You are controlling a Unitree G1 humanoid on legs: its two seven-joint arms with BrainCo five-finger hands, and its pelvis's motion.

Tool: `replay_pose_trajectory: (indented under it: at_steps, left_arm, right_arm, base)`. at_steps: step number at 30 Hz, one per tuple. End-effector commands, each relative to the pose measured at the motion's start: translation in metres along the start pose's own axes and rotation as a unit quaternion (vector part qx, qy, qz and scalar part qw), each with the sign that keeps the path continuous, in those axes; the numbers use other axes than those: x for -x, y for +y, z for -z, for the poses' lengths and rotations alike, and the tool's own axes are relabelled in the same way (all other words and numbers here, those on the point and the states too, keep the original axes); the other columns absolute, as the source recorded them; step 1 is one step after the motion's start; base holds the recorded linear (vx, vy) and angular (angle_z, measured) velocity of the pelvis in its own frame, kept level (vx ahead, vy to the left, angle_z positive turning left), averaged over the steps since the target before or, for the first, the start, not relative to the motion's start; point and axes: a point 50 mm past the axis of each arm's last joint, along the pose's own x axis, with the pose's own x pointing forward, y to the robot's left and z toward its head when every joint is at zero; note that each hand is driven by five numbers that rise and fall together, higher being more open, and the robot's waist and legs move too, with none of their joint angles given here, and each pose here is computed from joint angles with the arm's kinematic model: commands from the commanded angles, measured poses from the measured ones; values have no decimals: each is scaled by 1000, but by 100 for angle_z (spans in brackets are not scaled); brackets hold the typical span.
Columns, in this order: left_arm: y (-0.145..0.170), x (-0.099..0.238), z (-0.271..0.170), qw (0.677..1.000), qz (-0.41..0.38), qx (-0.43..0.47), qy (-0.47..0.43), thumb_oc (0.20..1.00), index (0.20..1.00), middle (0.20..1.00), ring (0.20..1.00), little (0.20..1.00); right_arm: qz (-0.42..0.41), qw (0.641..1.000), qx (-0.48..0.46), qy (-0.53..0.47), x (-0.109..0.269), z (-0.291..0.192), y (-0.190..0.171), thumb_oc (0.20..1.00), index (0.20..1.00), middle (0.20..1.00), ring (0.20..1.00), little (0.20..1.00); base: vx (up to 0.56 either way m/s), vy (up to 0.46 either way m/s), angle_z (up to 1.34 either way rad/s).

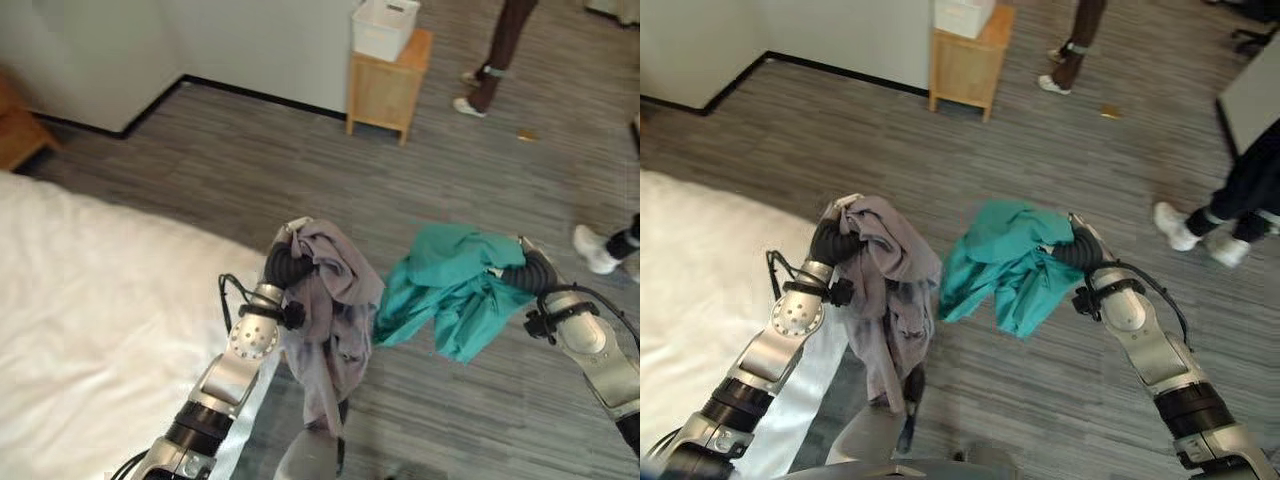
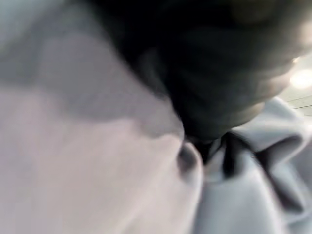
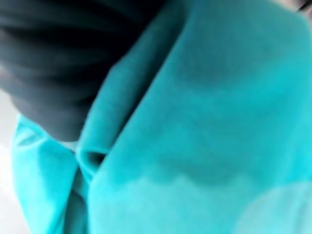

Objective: Pick up bed clothes into laundry basket.

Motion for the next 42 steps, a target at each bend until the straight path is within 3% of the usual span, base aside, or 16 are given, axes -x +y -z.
replay_pose_trajectory:
  at_steps: [1,16,28,37,42]
  left_arm:
    - [8,-32,-43,994,-14,0,-112,200,200,200,200,200]
    - [1,-19,-26,996,6,40,-77,200,200,200,200,200]
    - [-9,-21,-27,996,5,54,-72,200,200,200,200,200]
    - [-8,-20,-21,998,3,41,-56,200,200,200,200,200]
    - [-13,-34,-30,997,10,18,-74,200,200,200,200,200]
  right_arm:
    - [105,991,20,-80,-23,-34,-43,200,200,200,200,200]
    - [75,997,-4,-16,-10,-4,-18,200,200,200,200,200]
    - [70,997,22,-19,-29,-6,-30,200,200,200,200,200]
    - [55,998,31,-12,-40,-6,-14,200,200,200,200,200]
    - [65,997,39,-21,-49,-13,-24,200,200,200,200,200]
  base:
    - [407,43,42]
    - [470,-190,58]
    - [377,-128,-59]
    - [454,-15,-36]
    - [463,-3,56]
